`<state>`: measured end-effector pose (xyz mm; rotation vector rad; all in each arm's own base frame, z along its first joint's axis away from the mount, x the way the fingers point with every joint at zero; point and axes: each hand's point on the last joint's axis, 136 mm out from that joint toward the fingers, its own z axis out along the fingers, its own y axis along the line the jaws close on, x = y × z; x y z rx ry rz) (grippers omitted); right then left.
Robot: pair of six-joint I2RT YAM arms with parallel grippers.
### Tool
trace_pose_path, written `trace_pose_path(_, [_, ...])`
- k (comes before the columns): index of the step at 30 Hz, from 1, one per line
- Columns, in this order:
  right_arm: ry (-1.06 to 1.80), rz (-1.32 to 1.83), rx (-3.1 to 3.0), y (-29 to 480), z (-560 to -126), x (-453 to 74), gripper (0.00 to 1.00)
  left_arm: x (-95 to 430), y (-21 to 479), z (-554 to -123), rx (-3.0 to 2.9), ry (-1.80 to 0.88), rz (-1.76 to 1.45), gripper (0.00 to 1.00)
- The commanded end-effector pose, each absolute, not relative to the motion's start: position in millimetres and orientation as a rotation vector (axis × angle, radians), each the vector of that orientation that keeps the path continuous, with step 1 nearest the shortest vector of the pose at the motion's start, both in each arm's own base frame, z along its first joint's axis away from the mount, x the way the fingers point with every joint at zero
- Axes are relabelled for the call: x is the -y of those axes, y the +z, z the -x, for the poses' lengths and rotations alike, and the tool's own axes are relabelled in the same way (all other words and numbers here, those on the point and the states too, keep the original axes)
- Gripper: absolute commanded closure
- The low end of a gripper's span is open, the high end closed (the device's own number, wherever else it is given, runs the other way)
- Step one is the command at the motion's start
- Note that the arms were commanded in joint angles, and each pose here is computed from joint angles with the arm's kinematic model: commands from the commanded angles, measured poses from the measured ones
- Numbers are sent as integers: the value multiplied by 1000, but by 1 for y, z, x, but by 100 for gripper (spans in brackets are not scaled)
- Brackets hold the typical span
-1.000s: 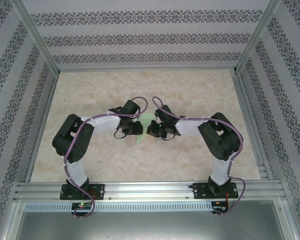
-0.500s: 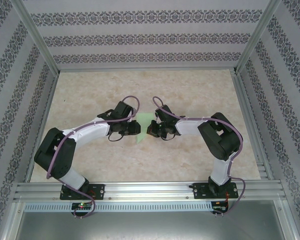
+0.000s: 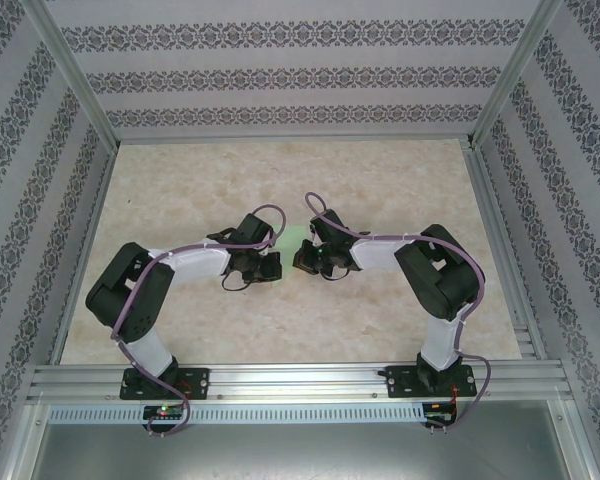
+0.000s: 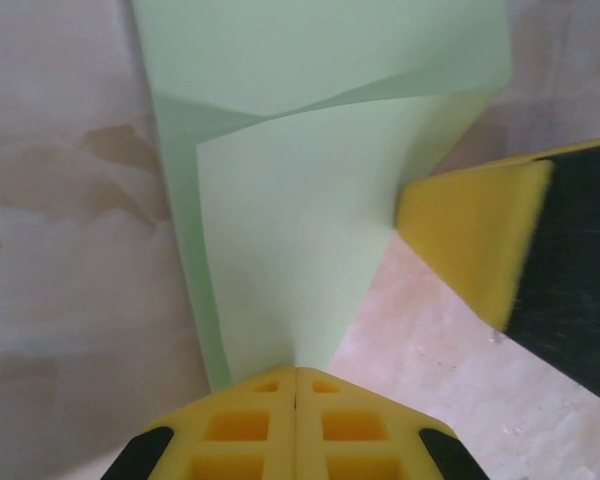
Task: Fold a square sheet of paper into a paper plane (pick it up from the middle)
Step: Third fold the triangle at the center of the table.
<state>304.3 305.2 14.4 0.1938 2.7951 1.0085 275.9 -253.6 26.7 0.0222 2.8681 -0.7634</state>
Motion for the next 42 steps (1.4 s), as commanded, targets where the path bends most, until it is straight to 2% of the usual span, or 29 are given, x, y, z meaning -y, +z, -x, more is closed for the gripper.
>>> trace_pose_path(1, [986,-215,-2801,8,-307,-304,95,249,19,-277,-2864,-692,-35,95])
trace_pose_path(8, [1006,-189,-2775,17,-311,-305,95,240,7,-274,-2893,-619,-35,97])
trace_pose_path(16, [1157,29,-2620,73,-308,-333,95,235,-2,-269,-2921,-591,-29,100])
trace_pose_path(25, [1160,-23,-2692,43,-297,-345,100,231,-5,-268,-2929,-557,-9,100])
trace_pose_path(35, [1108,-71,-2768,13,-294,-340,100,232,1,-270,-2922,-567,-1,100])
trace_pose_path(38, [1090,-88,-2785,8,-292,-337,100,241,11,-273,-2895,-635,-10,100])
trace_pose_path(42, [1079,-110,-2791,6,-293,-333,100,265,46,-279,-2783,-855,-52,99])
